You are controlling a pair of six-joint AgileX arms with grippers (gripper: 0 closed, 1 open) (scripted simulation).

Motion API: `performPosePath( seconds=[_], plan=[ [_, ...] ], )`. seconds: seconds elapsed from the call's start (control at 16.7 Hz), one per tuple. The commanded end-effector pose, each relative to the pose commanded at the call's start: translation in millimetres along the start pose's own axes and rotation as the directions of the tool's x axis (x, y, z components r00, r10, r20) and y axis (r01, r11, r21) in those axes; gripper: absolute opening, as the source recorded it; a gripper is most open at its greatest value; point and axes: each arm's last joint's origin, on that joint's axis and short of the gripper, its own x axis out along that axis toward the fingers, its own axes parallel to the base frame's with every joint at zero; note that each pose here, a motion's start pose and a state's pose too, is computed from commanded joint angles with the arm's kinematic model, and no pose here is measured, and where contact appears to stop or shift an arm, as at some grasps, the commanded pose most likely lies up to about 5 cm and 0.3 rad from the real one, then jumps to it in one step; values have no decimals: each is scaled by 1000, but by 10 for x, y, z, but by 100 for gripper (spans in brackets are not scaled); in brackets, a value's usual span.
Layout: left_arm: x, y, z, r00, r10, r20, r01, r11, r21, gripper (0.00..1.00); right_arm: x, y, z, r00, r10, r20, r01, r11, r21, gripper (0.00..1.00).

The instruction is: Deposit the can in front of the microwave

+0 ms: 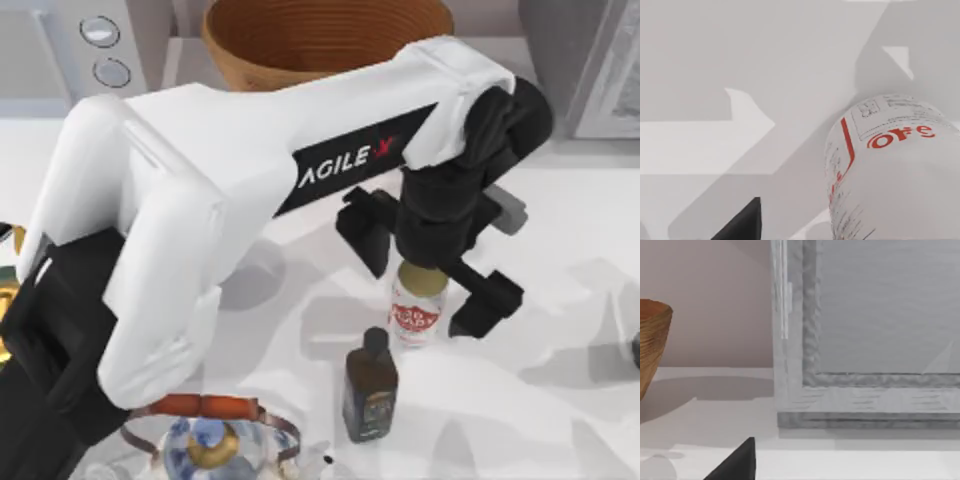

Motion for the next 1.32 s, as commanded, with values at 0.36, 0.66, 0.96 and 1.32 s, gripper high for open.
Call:
performPosePath(
  seconds=[0.36, 0.66, 0.96, 1.32],
  plan=[
    [0, 0, 0, 1000, 0, 0, 0, 1000, 0, 40, 0, 0, 0, 1000, 0, 0, 0, 1000, 0, 100],
    [0, 0, 0, 1000, 0, 0, 0, 1000, 0, 2, 0, 0, 0, 1000, 0, 0, 0, 1000, 0, 100],
    [0, 0, 0, 1000, 0, 0, 0, 1000, 0, 0, 0, 0, 0, 1000, 0, 0, 0, 1000, 0, 100],
    [-42, -7, 3, 1000, 2, -1, -2, 1000, 6, 0, 0, 0, 0, 1000, 0, 0, 0, 1000, 0, 100]
  ],
)
